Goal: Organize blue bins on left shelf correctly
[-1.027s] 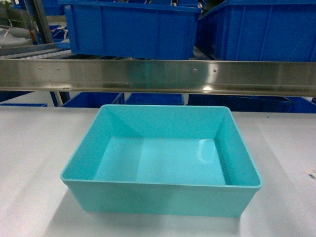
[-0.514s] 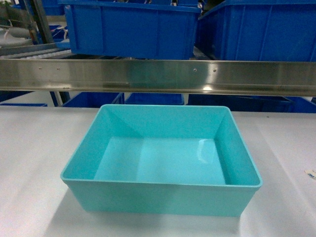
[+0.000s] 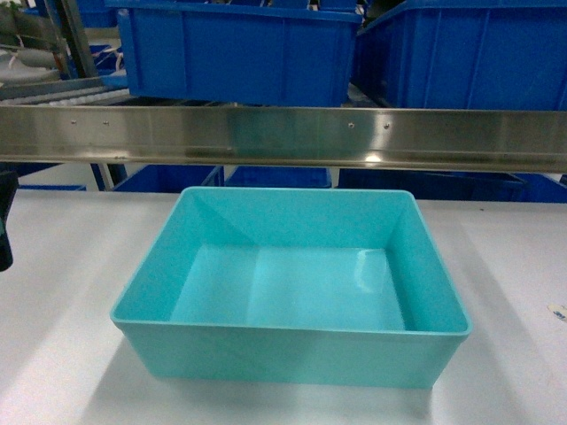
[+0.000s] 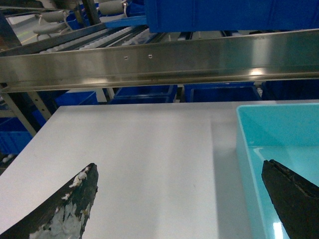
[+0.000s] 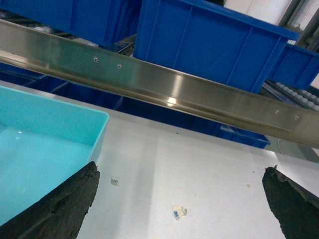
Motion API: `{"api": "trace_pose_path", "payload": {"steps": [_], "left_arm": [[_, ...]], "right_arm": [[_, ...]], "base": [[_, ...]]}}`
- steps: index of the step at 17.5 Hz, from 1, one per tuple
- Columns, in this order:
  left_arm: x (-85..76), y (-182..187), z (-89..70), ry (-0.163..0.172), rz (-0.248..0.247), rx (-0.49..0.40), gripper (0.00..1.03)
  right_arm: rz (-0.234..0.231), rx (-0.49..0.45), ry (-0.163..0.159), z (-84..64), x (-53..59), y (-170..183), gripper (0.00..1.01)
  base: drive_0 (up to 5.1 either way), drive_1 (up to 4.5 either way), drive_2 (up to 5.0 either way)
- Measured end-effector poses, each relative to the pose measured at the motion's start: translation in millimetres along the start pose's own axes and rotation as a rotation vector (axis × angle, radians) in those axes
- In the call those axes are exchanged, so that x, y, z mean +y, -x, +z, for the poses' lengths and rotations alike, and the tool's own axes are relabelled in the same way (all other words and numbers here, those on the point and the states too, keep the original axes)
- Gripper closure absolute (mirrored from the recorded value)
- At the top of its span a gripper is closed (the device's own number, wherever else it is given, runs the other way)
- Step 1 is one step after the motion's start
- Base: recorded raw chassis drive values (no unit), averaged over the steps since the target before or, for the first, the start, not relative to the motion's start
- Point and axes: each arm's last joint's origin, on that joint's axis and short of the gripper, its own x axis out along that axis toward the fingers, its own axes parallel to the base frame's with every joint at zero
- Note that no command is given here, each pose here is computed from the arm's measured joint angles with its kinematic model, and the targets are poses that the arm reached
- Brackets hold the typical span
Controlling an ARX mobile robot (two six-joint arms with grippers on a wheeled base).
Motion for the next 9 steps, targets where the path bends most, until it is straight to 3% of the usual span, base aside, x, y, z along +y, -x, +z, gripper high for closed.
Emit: {"api": "trace_pose_path", "payload": {"steps": [9], "left_arm": [[-6.9,-44,-11.0,-0.001,0.029,0.074,0.05]], "right_arm": [[0.020,0.035,0.063,7.4,20.7,-34,0.03]], "base": [[0.0,0.00,0.0]]}}
